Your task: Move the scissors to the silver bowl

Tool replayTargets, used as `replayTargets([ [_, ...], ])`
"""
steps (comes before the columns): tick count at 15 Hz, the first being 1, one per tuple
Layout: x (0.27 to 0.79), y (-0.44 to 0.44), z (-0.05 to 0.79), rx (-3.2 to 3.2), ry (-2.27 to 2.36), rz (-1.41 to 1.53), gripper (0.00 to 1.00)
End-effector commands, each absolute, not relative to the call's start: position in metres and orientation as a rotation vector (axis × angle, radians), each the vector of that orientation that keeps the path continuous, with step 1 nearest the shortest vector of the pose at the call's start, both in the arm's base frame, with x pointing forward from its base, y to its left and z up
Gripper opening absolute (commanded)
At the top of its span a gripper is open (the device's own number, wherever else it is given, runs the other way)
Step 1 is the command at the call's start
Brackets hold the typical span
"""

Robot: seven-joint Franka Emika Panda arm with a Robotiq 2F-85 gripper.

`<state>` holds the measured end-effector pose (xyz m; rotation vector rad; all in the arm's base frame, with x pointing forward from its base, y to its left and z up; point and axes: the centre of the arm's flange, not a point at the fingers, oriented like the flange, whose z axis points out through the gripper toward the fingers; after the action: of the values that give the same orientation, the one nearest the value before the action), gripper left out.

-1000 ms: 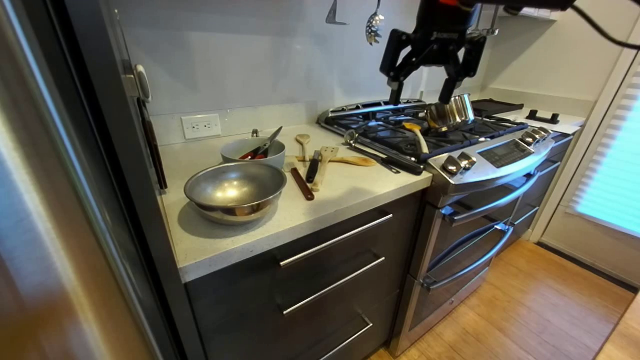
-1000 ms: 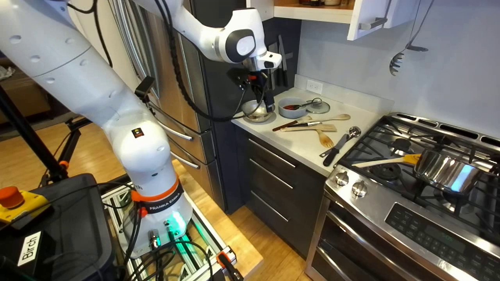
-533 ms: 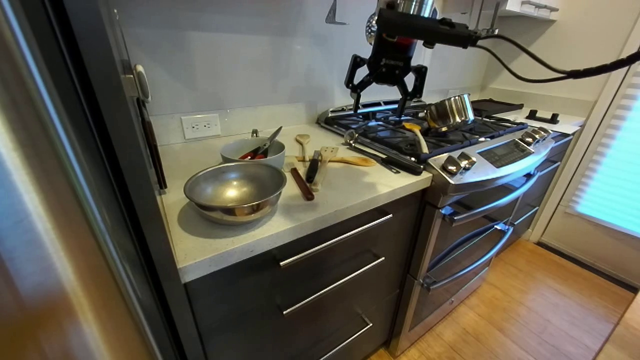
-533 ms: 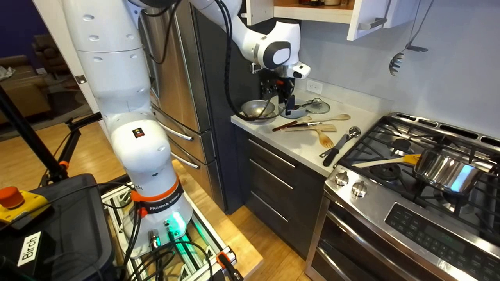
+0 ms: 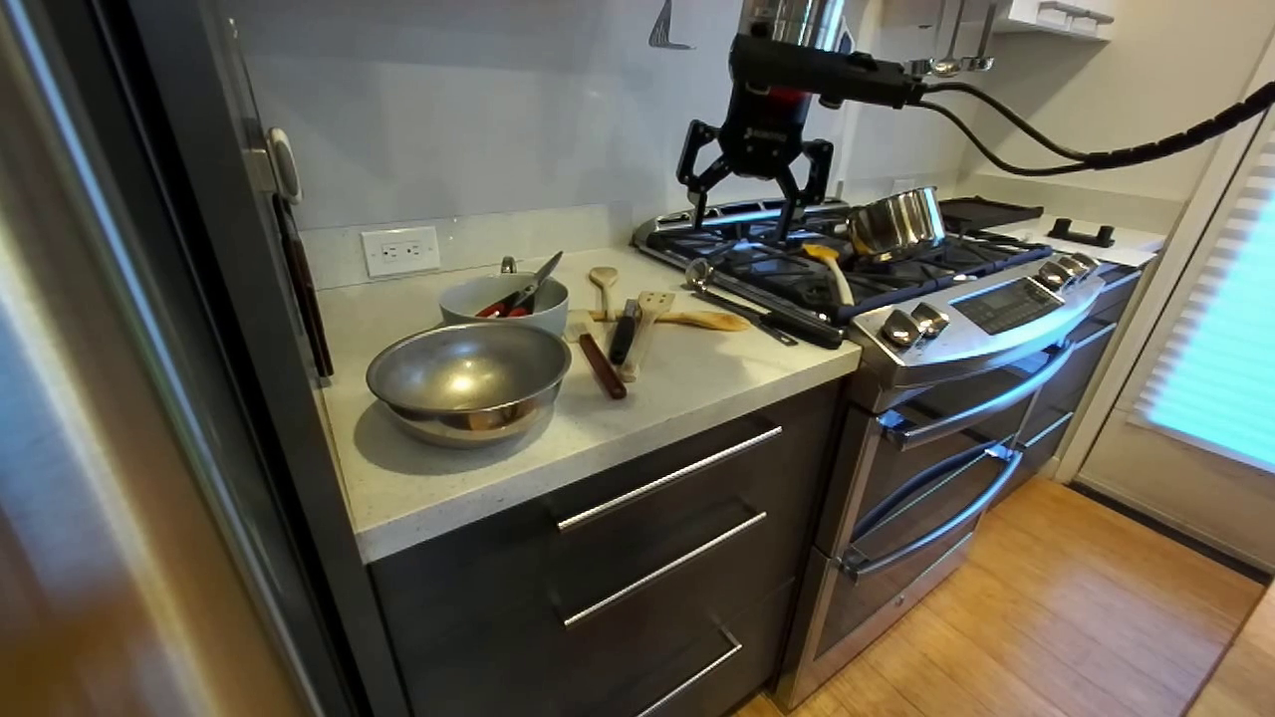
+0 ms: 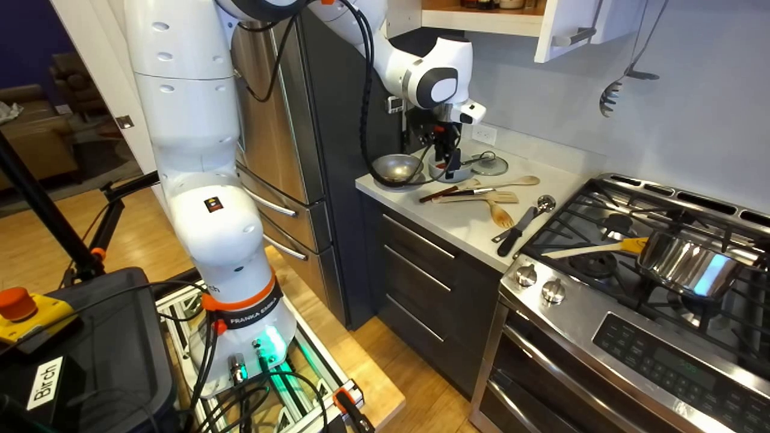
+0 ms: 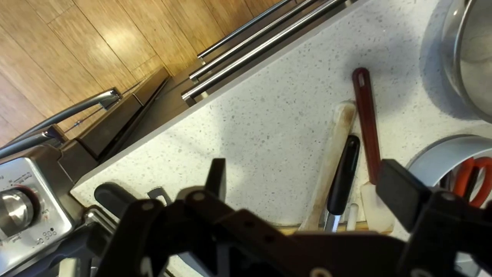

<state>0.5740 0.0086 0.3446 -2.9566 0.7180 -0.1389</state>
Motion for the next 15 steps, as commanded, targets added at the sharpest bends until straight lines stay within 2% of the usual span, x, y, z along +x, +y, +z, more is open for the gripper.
replayTargets([
  [1,0.574,0.009,0.345,-2.956,0.718,-0.139,1.0],
  [3,0.574,0.009,0.345,-2.956,0.719,-0.139,1.0],
  [6,0.649,0.012,0.328,-2.903,0.89,-0.173,1.0],
  [15,0.788,0.05,0.294,-2.861,0.874,-0.289,1.0],
])
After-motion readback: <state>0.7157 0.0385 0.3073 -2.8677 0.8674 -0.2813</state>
